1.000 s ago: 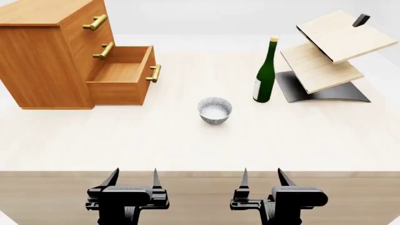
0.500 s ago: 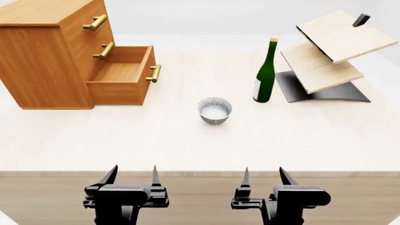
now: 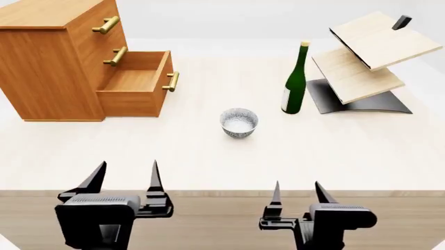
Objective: Put the bowl on top of the cabinet.
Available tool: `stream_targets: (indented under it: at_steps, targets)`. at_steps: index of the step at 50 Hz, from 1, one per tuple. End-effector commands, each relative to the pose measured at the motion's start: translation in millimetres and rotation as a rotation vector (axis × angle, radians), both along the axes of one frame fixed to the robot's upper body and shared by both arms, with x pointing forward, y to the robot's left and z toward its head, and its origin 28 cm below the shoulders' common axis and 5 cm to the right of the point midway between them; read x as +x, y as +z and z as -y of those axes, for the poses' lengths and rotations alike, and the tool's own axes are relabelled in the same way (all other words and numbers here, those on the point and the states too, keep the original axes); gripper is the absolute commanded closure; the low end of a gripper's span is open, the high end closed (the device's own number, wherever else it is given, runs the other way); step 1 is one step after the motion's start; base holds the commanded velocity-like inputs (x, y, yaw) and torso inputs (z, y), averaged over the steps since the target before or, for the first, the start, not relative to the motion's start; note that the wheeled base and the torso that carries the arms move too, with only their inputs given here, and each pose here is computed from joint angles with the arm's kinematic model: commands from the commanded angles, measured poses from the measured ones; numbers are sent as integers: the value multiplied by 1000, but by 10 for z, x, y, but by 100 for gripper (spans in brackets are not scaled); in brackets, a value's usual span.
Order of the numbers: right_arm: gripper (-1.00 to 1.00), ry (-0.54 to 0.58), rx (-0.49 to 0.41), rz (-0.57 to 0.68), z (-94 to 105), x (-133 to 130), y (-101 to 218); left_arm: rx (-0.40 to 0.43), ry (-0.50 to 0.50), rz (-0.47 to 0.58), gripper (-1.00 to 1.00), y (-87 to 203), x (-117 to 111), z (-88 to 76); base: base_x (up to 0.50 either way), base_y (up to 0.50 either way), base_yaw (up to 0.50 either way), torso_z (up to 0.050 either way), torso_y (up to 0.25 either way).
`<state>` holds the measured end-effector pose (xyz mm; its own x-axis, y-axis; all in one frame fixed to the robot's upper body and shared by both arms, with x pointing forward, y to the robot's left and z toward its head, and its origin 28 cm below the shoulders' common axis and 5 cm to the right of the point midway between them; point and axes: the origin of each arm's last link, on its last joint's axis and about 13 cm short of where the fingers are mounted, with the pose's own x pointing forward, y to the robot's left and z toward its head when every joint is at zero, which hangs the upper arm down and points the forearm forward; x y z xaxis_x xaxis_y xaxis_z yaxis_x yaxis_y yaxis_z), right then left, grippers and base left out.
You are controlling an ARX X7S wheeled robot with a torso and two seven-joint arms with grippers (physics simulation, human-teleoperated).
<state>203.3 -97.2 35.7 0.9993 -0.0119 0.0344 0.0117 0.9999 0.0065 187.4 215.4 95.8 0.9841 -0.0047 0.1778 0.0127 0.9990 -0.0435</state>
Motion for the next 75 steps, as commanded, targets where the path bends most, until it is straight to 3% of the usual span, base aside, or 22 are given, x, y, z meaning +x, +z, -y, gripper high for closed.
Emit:
stream_targets:
  at_steps: [1, 21, 43, 55, 75]
  targets:
    - [-100, 2, 7, 25, 2, -42, 105, 0, -25, 117, -100, 424, -241, -36, 0, 0, 0, 0, 0]
    - [-100, 20, 2, 54, 9, -73, 168, -13, -36, 215, -100, 572, -439, -72, 0, 317, 0, 0, 0]
    - [-100, 9, 6, 71, 17, -105, 281, -14, -47, 230, -100, 615, -469, -74, 0, 499, 0, 0, 0]
    - [-100, 18, 15, 130, 11, -180, 440, -16, -48, 233, -100, 624, -480, -75, 0, 0, 0, 0, 0]
    - [-100, 28, 32, 167, 20, -197, 471, -16, -53, 233, -100, 613, -478, -70, 381, 0, 0, 0, 0]
